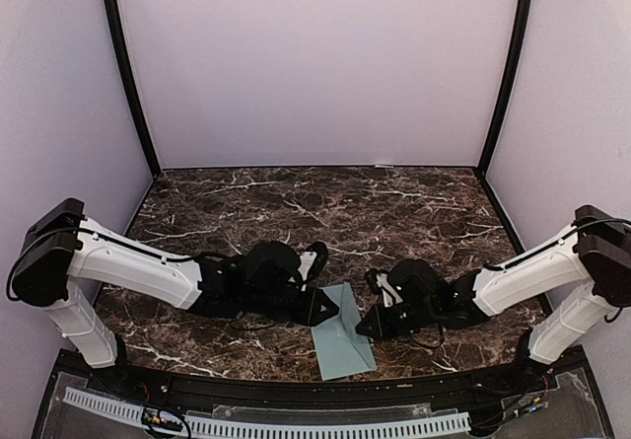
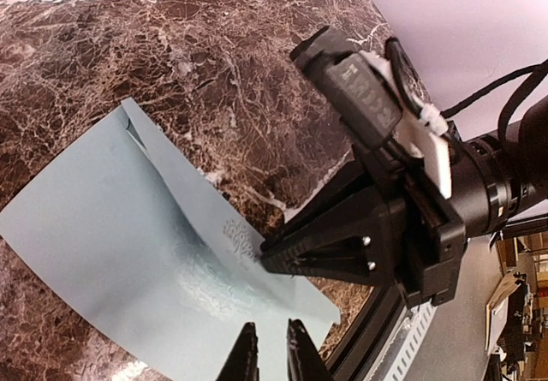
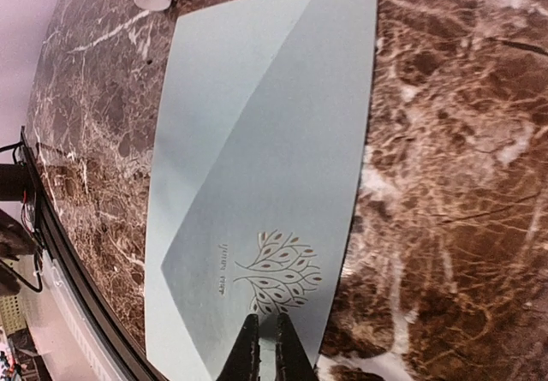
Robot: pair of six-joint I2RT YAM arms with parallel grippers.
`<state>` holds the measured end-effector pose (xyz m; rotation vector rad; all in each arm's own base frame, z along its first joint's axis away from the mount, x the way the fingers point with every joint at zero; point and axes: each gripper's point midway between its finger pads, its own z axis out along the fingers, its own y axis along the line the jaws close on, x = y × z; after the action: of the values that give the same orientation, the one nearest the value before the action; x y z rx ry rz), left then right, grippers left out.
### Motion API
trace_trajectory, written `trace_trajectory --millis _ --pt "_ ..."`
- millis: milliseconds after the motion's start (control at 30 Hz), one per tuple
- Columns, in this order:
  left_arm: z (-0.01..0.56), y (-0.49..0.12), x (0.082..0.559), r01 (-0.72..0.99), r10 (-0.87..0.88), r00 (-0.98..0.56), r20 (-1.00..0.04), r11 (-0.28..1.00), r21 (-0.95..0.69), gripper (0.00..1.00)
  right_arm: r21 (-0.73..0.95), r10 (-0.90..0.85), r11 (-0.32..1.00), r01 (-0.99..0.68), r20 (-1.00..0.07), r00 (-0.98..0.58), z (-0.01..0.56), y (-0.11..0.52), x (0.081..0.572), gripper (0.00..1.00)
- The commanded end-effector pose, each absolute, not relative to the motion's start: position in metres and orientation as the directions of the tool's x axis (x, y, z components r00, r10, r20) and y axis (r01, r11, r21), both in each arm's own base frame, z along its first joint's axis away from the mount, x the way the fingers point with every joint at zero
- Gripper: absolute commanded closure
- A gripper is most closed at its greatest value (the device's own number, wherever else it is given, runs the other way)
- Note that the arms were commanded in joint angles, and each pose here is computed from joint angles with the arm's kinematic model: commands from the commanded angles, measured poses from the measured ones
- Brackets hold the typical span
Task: Place the letter into the envelope and seal it
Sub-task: Seal the envelope flap on the envelope.
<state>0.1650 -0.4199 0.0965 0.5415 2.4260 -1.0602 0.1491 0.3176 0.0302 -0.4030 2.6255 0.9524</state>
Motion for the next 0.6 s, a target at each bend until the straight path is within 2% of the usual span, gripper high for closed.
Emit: trace_trajectory --millis 0,433,567 --pt "0.111 -0.430 0.169 0.527 0.158 -0.815 -0.557 0.600 -0.602 0.88 0.615 -0.210 0.656 -0.437 -0.408 -0.889 0.041 0.348 0.141 0.95" --pt "0.083 -0.450 0.167 0.509 0.174 -0.846 -0.505 0.549 -0.663 0.89 0.609 -0.229 0.673 -0.420 -0.368 -0.901 0.025 0.353 0.135 0.97" --pt "0.066 -0.449 0.170 0.498 0.184 -0.852 -0.490 0.571 -0.652 0.89 0.606 -0.230 0.680 -0.413 -0.358 -0.905 0.022 0.352 0.134 0.97"
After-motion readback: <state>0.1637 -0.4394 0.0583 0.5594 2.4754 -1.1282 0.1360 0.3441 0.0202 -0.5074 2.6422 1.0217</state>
